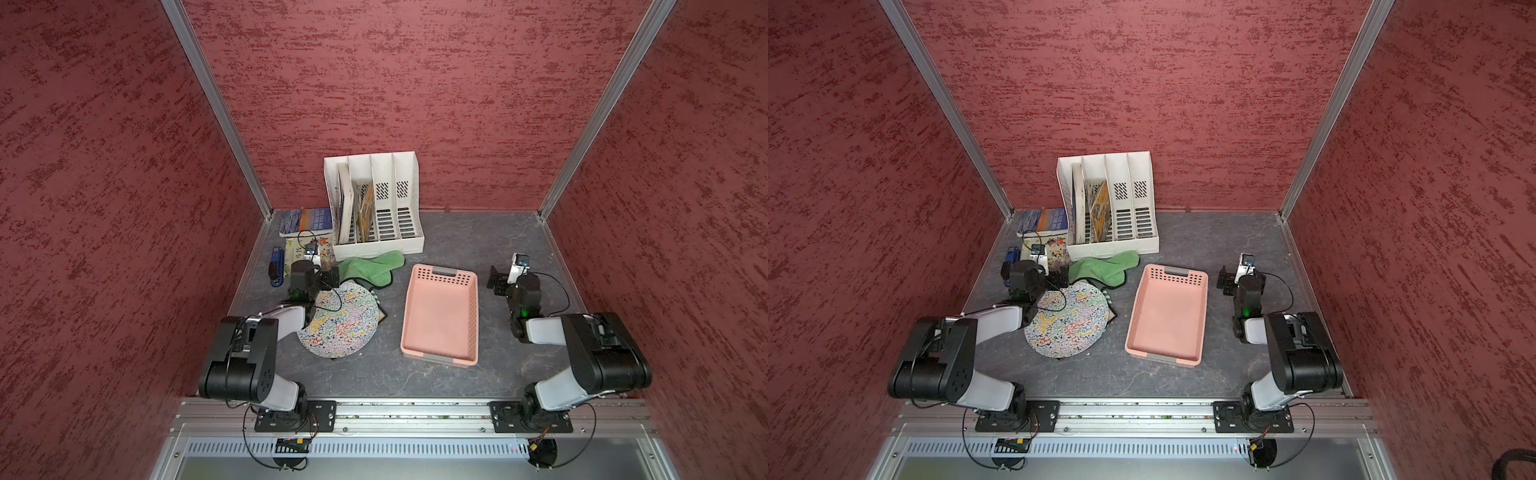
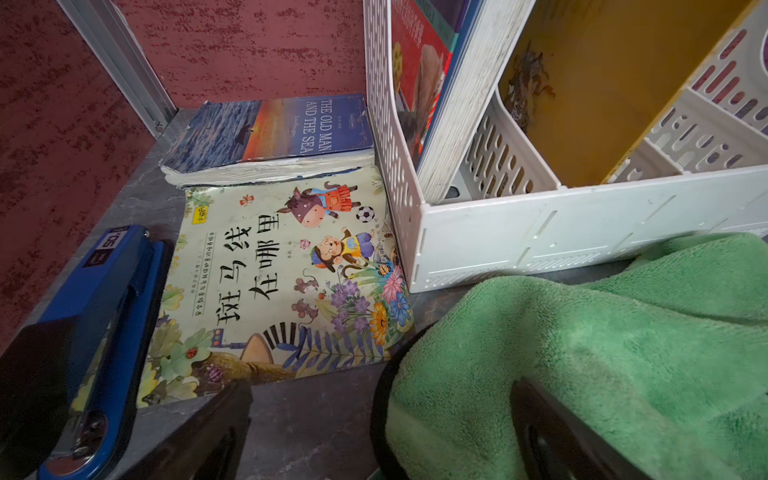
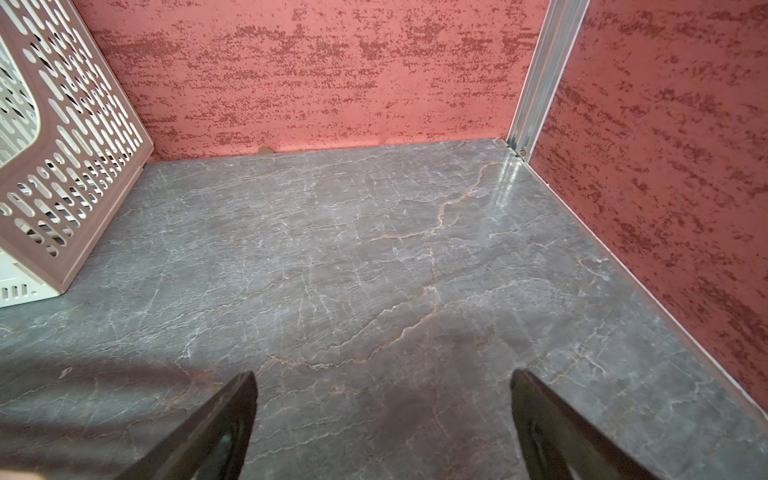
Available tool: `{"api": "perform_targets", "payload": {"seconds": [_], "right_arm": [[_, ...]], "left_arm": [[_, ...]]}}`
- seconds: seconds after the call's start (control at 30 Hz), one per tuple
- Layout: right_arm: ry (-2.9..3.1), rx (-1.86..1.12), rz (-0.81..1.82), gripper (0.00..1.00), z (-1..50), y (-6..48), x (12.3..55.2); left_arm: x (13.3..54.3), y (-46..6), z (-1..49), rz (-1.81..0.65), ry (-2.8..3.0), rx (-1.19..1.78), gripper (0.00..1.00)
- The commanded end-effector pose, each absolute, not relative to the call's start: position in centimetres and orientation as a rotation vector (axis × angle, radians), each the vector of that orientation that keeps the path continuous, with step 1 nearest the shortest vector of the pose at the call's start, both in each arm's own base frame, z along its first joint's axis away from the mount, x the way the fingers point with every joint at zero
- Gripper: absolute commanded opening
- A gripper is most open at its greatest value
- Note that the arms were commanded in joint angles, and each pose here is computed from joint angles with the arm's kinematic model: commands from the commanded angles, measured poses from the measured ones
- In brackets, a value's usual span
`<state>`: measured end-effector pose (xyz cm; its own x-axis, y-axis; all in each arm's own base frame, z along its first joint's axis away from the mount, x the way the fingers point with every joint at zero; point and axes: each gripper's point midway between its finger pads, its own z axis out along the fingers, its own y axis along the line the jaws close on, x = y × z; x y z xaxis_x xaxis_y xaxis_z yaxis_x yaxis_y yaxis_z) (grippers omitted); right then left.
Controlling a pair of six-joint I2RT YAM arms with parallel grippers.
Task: Wipe the wet plate dry
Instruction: Reset both arms
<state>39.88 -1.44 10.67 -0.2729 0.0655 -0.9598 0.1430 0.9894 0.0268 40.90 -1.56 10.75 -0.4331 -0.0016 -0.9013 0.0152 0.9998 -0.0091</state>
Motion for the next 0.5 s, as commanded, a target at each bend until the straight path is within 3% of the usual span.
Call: {"api": "perform_targets", "payload": {"seconds": [0.0,0.17,0.33,0.47], "right_arm": [[1.808,0.144,-0.066,0.99,11.7,-1.3,40.1],[1.806,0.143,-0.065,0.99,11.8,-1.3,40.1],[1.806,0.144,-0.067,0.99,11.8,-1.4,40.1],[1.806,0.145,-0.065,0.99,11.8,-1.3,40.1]], "left_arm": [[40.9,-2.8,13.0,-0.053,1.949,0.083,1.00],[42.4,-0.5,11.5,-0.126,1.985,-0.002,1.00],[39.7,-0.5,12.7,-0.108,1.766,0.004,1.00],[40.1,0.2,11.6,-0.084,1.822,-0.039,1.00]]}}
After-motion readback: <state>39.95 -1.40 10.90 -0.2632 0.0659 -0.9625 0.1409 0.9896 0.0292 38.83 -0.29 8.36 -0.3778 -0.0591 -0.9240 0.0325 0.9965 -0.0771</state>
